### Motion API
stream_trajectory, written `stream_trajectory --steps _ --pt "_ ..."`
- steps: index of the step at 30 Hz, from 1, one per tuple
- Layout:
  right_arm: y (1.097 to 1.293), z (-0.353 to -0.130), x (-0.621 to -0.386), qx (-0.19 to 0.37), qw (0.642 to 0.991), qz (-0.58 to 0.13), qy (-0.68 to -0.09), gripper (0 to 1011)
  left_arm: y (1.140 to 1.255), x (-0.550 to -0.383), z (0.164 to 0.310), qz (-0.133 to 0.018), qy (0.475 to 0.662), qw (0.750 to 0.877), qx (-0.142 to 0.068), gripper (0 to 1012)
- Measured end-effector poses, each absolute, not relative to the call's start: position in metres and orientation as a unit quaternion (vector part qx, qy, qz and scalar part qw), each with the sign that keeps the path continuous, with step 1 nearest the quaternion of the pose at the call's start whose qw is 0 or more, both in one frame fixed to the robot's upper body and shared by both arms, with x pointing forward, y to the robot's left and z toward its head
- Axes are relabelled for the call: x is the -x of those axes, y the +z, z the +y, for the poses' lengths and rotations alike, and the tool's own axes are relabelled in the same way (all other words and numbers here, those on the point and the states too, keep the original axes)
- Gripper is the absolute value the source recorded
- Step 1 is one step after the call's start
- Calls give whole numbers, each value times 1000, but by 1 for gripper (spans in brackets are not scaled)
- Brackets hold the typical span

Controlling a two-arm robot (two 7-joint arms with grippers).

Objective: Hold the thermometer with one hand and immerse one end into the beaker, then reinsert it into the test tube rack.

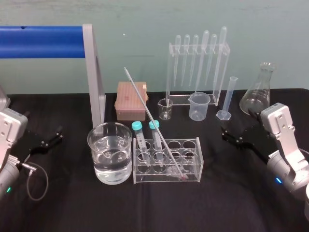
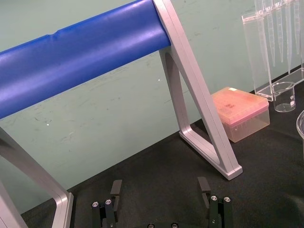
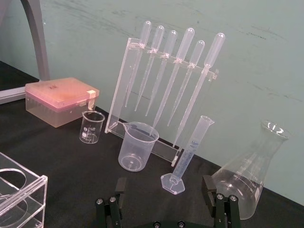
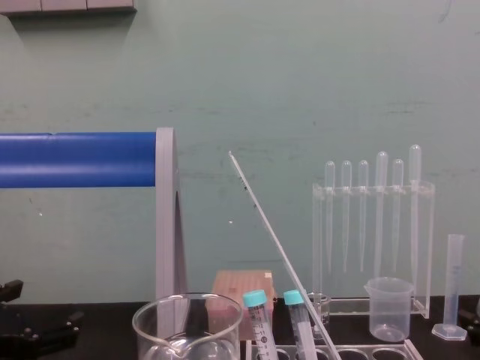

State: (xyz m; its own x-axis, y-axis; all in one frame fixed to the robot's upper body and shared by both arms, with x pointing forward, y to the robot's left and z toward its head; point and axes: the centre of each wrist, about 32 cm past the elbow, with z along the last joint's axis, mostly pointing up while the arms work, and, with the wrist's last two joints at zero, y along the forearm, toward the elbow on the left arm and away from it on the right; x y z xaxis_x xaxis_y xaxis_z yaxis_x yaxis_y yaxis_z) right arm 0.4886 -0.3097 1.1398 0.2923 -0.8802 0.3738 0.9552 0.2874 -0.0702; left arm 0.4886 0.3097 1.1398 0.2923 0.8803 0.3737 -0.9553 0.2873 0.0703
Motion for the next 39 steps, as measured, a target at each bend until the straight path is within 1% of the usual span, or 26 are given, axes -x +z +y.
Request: stream_trajectory --steps 39 --pt "1140 -310 -489 142 791 -132 -580 1000 1140 -489 310 -132 580 791 -141 1008"
